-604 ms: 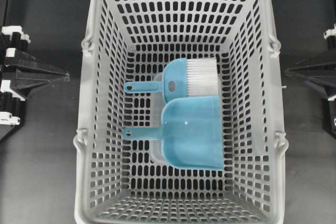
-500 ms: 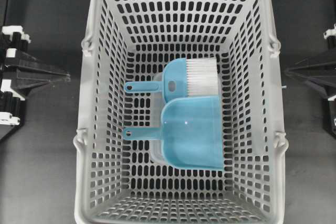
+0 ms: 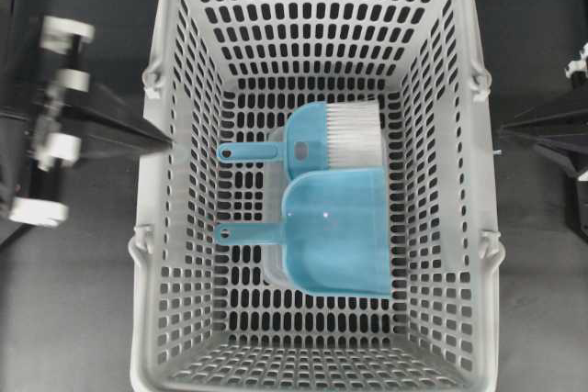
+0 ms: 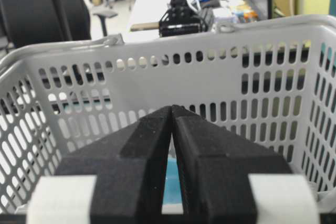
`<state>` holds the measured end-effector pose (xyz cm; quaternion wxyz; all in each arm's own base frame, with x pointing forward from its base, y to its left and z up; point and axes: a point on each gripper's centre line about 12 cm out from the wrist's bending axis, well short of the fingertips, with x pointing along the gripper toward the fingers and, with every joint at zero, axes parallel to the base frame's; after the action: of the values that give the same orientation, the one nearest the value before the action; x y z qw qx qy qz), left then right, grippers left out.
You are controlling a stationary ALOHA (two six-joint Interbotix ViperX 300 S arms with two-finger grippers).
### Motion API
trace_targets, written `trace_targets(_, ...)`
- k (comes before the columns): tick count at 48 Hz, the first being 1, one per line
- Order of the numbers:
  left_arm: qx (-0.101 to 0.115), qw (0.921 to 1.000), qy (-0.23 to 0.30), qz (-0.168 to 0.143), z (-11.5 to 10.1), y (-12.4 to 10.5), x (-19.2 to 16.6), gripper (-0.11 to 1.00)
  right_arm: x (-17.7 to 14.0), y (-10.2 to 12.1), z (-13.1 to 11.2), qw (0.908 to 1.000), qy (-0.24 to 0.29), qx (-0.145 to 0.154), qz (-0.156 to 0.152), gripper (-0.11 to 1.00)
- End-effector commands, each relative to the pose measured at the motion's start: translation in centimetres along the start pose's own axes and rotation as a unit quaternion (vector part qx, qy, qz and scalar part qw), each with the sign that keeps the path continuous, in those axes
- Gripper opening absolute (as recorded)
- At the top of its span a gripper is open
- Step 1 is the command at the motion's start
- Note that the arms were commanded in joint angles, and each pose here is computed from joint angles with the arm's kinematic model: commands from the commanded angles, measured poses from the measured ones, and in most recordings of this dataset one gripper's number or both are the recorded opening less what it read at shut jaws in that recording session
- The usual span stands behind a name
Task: Pick up the dustpan from the shopping basket with the left arm.
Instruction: 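Move the left gripper over the basket toward the blue dustpan handle, then lower the open left gripper around the blue dustpan handle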
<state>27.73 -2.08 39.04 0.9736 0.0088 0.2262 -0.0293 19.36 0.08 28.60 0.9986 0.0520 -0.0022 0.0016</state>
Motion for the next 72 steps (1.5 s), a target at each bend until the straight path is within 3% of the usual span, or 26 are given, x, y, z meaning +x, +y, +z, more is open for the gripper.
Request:
trace_targets(1,0.005,0.9987,0.050,-0.003,2.3,-0.4,1.6,0.00,0.2,0.2,0.6,1.0000,-0.008,0.002,0.003,0.00)
trace_targets(7,0.008,0.9926,0.121,-0.004,3.2,-0.9,4.6,0.00,0.2,0.2,0.5,1.0000,-0.006,0.002,0.005,0.00)
trace_targets(16,0.011,0.9721,0.234,-0.001,3.1,-1.2,9.1,0.00,0.1,0.3,0.4,1.0000,-0.001,0.002,0.008,0.00)
trace_targets(22,0.015,0.9572,0.289,-0.001,2.4,-1.5,11.5,0.00,0.1,0.5,0.3,0.9999,0.000,0.002,0.011,0.00)
trace_targets(29,0.022,0.9485,0.316,-0.005,1.5,-2.2,13.8,0.02,0.1,0.6,0.1,0.9999,0.002,0.002,0.015,0.00)
trace_targets(33,0.020,0.9426,0.333,-0.006,0.6,-2.6,14.8,0.15,0.1,0.7,0.1,0.9998,0.003,0.002,0.018,0.00)
trace_targets(43,0.008,0.9219,0.387,0.002,-2.3,-3.0,16.8,0.77,0.0,0.9,-0.1,0.9997,0.006,0.002,0.023,0.00)
trace_targets(47,-0.005,0.9168,0.399,0.008,-3.3,-3.1,17.5,0.90,0.0,0.9,-0.2,0.9997,0.006,0.003,0.023,0.00)
trace_targets(55,-0.020,0.9117,0.410,0.014,-5.1,-3.8,18.7,0.91,0.0,1.0,-0.2,0.9997,0.007,0.003,0.024,0.00)
trace_targets(67,-0.018,0.9041,0.427,0.014,-8.6,-4.0,19.7,0.91,0.0,1.0,-0.5,0.9996,0.010,0.002,0.025,0.00)
trace_targets(72,-0.018,0.9047,0.425,0.013,-9.4,-4.0,20.0,0.90,0.0,1.0,-0.6,0.9996,0.011,0.002,0.025,0.00)
